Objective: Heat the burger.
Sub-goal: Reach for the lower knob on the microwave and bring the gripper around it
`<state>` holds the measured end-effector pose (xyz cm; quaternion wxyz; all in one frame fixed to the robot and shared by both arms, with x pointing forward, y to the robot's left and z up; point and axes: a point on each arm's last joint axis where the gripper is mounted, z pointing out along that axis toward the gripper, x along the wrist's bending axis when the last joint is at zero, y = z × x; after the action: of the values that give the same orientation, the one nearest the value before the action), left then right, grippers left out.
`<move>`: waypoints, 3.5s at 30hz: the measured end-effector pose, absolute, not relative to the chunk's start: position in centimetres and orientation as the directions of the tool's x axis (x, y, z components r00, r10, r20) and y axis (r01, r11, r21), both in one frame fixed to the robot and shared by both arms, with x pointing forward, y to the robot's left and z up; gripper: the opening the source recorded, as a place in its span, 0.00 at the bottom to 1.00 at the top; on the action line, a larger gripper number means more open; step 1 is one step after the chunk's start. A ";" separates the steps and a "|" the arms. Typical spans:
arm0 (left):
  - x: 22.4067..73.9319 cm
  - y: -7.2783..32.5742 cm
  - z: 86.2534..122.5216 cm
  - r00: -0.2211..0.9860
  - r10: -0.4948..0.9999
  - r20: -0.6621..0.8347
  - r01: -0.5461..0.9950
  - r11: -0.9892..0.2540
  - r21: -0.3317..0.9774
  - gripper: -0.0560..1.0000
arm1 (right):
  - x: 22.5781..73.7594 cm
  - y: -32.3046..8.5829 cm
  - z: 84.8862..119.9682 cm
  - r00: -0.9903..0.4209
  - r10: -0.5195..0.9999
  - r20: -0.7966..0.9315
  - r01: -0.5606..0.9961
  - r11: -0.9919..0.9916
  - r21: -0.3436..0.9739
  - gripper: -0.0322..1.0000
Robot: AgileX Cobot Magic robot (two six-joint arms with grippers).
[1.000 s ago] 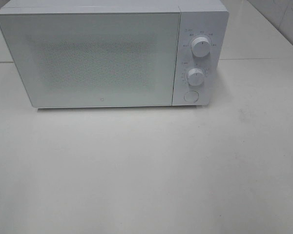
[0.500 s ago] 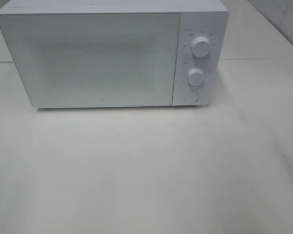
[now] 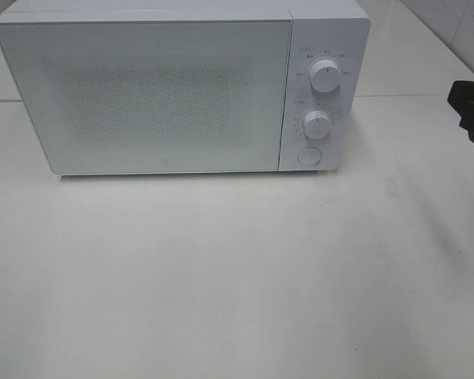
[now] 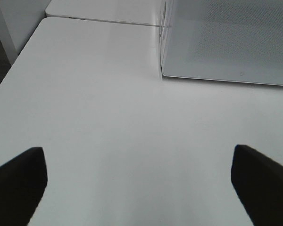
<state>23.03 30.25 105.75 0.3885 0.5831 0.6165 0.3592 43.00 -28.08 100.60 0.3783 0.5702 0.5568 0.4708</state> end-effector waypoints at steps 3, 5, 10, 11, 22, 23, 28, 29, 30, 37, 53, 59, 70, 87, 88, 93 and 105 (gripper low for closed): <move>23.0 30.2 105.7 -0.018 0.998 -0.060 0.440 0.062 0.896 0.98 | 43.6 -28.0 100.3 -0.067 0.991 0.117 0.262 -0.096 0.960 0.76; 23.0 30.2 105.7 -0.018 0.998 -0.060 0.440 0.062 0.896 0.98 | 44.4 -27.9 99.9 -0.071 0.990 0.118 0.236 -0.099 0.967 0.76; 23.0 30.2 105.7 -0.018 0.998 -0.060 0.440 0.062 0.896 0.98 | 45.4 -27.8 98.9 -0.075 0.990 0.120 0.219 -0.101 0.970 0.76; 23.0 30.2 105.7 -0.018 0.998 -0.060 0.440 0.062 0.896 0.98 | 45.4 -27.8 98.9 -0.075 0.990 0.120 0.219 -0.101 0.970 0.76; 23.0 30.2 105.7 -0.018 0.998 -0.060 0.440 0.062 0.896 0.98 | 45.8 -25.9 95.7 -0.105 0.993 0.059 0.208 -0.036 0.977 0.76; 23.0 30.2 105.7 -0.018 0.998 -0.060 0.440 0.062 0.896 0.98 | 45.8 -25.3 95.2 -0.107 0.994 0.028 0.218 -0.004 0.976 0.76; 23.0 30.2 105.7 -0.018 0.998 -0.060 0.440 0.062 0.896 0.98 | 45.7 -23.7 94.3 -0.097 0.995 -0.034 0.216 0.054 0.975 0.76; 23.0 30.2 105.7 -0.018 0.998 -0.060 0.440 0.062 0.896 0.98 | 45.6 -23.3 94.2 -0.094 0.995 -0.041 0.209 0.060 0.976 0.76; 23.0 30.2 105.7 -0.018 0.998 -0.060 0.440 0.062 0.896 0.98 | 45.6 -23.3 94.2 -0.094 0.995 -0.041 0.209 0.060 0.976 0.76; 23.0 30.2 105.7 -0.018 0.998 -0.060 0.440 0.062 0.896 0.98 | 44.6 -20.6 93.1 -0.085 0.995 -0.059 0.193 0.075 0.978 0.76; 23.0 30.2 105.7 -0.018 0.998 -0.060 0.440 0.062 0.896 0.98 | 43.8 -18.8 90.2 -0.090 0.990 -0.105 0.299 0.127 0.946 0.76; 23.0 30.2 105.7 -0.018 0.998 -0.060 0.440 0.062 0.896 0.98 | 45.4 -17.6 91.4 -0.046 0.997 -0.057 0.252 0.067 0.966 0.76; 23.0 30.2 105.7 -0.018 0.998 -0.060 0.440 0.062 0.896 0.98 | 47.1 -16.3 92.7 -0.021 0.999 -0.024 0.199 0.028 0.980 0.76; 23.0 30.2 105.7 -0.018 0.998 -0.060 0.440 0.062 0.896 0.98 | 51.2 -14.7 91.2 0.027 0.994 -0.104 0.192 0.097 0.977 0.75; 23.0 30.2 105.7 -0.018 0.998 -0.060 0.440 0.062 0.896 0.98 | 51.9 -14.9 91.6 0.047 0.995 -0.090 0.178 0.081 0.981 0.75; 23.0 30.2 105.7 -0.018 0.998 -0.060 0.440 0.062 0.896 0.98 | 52.7 -14.9 92.0 0.065 0.995 -0.075 0.159 0.064 0.985 0.75; 23.0 30.2 105.7 -0.018 0.998 -0.060 0.440 0.062 0.896 0.98 | 53.6 -14.7 89.6 0.040 0.998 -0.057 0.193 0.049 0.980 0.75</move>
<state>23.03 30.25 105.75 0.3885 0.5831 0.6165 0.3592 53.59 -14.72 89.59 0.4739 0.5436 0.5474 0.4245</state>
